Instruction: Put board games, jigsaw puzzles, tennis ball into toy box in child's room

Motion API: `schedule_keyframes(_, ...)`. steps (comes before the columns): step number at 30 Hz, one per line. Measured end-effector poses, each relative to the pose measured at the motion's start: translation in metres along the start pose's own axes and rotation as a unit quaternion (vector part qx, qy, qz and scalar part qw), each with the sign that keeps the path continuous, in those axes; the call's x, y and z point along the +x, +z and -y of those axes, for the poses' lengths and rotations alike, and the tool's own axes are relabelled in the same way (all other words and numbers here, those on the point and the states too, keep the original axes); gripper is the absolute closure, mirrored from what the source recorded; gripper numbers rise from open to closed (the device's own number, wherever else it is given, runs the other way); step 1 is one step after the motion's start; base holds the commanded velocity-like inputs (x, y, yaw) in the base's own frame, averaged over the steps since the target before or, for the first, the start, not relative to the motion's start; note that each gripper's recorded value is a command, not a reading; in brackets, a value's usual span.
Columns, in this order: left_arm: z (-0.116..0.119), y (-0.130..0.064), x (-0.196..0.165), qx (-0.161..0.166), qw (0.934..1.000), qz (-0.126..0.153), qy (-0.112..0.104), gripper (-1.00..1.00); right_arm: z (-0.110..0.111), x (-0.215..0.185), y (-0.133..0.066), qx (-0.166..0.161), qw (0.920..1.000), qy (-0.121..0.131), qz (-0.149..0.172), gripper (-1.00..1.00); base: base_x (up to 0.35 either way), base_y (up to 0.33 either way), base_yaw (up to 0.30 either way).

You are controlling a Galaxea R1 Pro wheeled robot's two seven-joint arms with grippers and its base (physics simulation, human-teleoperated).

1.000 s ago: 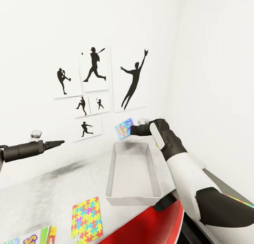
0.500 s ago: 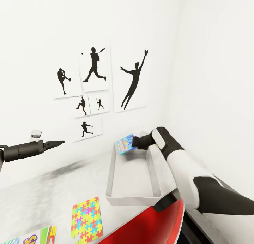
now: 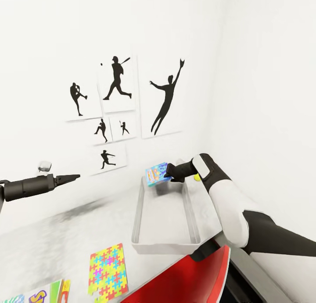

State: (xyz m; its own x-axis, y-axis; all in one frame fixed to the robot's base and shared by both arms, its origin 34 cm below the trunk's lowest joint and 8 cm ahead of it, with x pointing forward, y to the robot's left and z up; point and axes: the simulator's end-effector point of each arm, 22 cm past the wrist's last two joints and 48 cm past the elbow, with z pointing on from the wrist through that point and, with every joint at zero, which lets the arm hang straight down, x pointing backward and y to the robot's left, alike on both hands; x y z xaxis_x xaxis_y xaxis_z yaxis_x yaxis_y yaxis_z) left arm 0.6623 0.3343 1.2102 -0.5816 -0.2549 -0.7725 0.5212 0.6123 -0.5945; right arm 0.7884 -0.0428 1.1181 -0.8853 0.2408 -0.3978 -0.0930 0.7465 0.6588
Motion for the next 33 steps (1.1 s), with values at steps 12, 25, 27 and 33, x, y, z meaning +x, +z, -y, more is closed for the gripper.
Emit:
schedule_keyframes(12,0.032,0.02,0.009,0.052,0.9979,-0.028,0.028,-1.0,-0.019,-0.03,-0.01,-0.004,0.9998,-0.014,0.015,1.0,0.0,0.0,0.0)
schedule_keyframes(25,0.064,0.042,0.01,0.087,0.9934,-0.038,0.064,-1.0,-0.008,-0.02,0.005,0.001,1.0,-0.003,-0.009,1.0,0.0,0.0,0.0)
schedule_keyframes(27,0.064,0.041,0.005,0.088,0.9935,-0.032,0.065,-1.0,-0.006,-0.019,0.007,0.001,0.9999,-0.002,-0.01,1.0,0.0,0.0,0.0)
schedule_keyframes(33,0.068,0.035,-0.008,0.108,0.9924,-0.007,0.059,-1.0,-0.001,-0.017,0.012,0.003,0.9999,0.002,-0.015,1.0,0.0,0.0,0.0)
